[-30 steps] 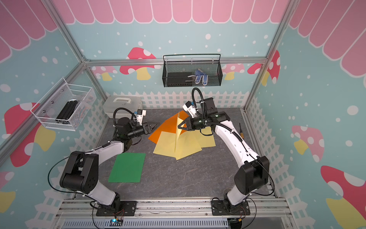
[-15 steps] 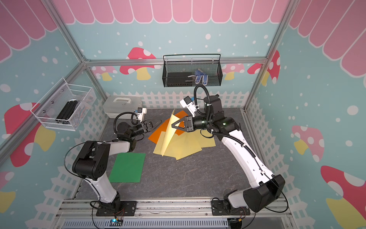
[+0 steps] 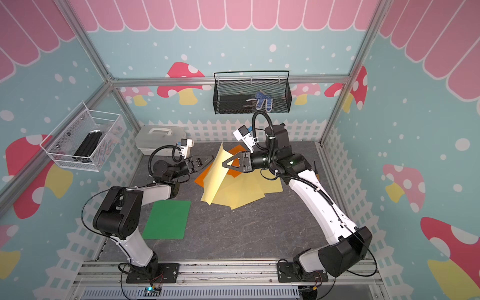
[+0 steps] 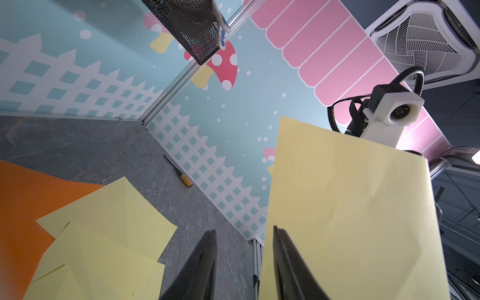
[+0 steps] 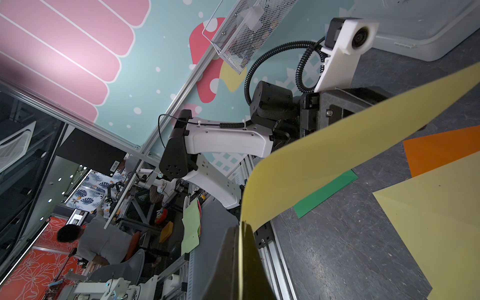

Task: Sort the scattered colored papers by color
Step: Place the colored paper at the center of the board.

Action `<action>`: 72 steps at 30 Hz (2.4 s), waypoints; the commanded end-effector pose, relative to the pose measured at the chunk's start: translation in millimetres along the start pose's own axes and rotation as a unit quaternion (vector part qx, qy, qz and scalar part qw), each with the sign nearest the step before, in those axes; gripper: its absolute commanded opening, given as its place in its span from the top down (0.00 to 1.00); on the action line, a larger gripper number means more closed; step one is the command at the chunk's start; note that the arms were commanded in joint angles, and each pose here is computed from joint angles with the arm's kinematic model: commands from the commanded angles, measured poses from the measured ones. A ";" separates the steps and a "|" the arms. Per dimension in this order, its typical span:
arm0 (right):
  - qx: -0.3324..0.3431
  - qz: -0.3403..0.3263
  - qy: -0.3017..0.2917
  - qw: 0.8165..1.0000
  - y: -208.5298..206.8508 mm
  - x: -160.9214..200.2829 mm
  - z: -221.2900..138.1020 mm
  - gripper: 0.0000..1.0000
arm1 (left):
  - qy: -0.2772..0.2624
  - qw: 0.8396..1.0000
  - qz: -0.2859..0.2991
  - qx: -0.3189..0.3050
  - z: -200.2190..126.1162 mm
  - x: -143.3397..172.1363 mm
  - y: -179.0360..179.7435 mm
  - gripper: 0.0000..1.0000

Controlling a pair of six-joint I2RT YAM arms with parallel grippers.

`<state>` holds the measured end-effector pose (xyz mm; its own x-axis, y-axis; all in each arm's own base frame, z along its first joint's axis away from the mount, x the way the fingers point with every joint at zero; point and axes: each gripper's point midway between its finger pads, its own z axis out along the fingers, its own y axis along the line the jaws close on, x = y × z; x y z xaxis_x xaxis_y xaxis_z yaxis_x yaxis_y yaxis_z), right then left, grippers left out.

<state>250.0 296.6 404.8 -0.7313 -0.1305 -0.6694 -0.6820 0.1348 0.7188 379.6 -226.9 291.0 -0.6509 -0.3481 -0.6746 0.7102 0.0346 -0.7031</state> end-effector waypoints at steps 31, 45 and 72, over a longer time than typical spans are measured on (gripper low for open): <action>-0.046 -0.032 0.029 0.998 24.1 14.6 8.0 1.00 | -0.001 1.000 -0.019 0.008 7.9 -0.1 15.0 0.37; -0.023 -0.011 0.037 0.999 -3.8 19.8 17.9 1.00 | 0.037 0.998 -0.050 0.027 38.1 37.1 19.6 0.39; 0.191 0.106 0.103 0.970 -154.9 76.6 7.5 1.00 | -0.001 0.999 -0.048 -0.019 -8.1 23.1 28.5 0.53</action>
<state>298.5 282.3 253.7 -0.8618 -0.2364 -0.4487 -0.5050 0.4816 0.7163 386.3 -235.9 240.5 -0.7551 -0.3273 -0.5681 0.5915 0.0335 -0.8056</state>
